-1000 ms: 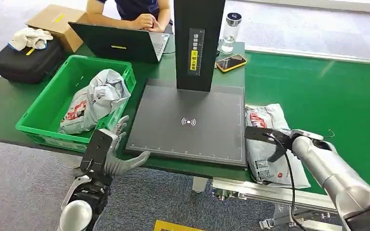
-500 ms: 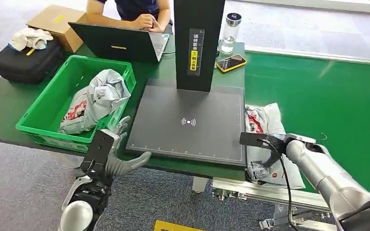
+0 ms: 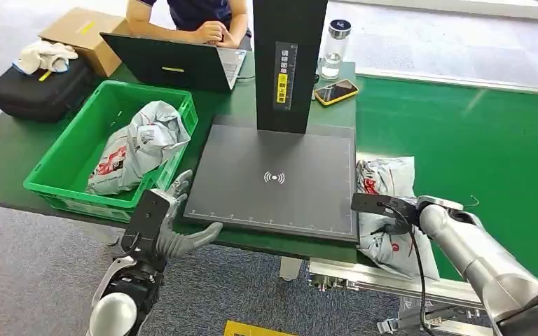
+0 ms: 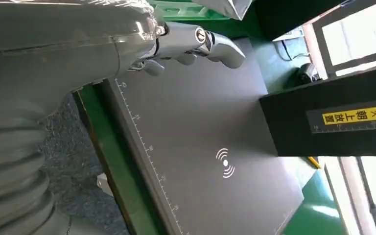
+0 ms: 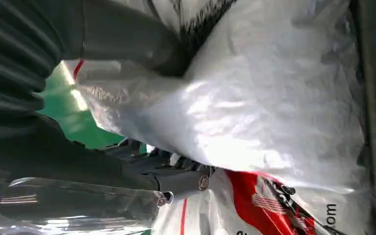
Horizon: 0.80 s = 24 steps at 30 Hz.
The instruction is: Moved the parcel from conveyor to table for the left to box.
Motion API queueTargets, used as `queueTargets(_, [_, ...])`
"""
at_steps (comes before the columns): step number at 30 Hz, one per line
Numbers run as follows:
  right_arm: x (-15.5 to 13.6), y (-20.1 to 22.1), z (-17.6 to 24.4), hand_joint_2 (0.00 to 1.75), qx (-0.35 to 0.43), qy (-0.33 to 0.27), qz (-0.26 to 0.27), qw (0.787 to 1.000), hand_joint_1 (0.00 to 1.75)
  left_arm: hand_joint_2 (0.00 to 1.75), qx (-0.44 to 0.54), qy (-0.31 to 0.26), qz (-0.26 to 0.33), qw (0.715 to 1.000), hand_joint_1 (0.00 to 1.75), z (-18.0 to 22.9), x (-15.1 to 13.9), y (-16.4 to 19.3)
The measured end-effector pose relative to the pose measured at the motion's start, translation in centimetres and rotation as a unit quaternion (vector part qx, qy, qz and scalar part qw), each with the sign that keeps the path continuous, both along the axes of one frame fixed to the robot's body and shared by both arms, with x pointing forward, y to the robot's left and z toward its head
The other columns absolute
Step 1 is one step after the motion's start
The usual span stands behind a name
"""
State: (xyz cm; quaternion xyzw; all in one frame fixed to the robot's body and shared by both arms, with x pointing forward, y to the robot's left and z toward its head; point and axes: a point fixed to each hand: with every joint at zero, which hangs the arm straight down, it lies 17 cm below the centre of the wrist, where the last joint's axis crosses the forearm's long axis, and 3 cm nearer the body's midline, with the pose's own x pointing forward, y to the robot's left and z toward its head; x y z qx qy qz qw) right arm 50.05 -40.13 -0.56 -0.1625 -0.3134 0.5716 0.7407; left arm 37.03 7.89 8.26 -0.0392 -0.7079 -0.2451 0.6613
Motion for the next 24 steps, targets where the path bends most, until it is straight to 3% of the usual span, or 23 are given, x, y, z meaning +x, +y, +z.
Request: queueTargets(24, [-0.9,-1.0,-1.2,1.75,-0.009,-0.001,-0.007,1.0,1.75,1.75,-0.001,-0.001,0.002,1.0,0.0,0.4,-0.3,0.0])
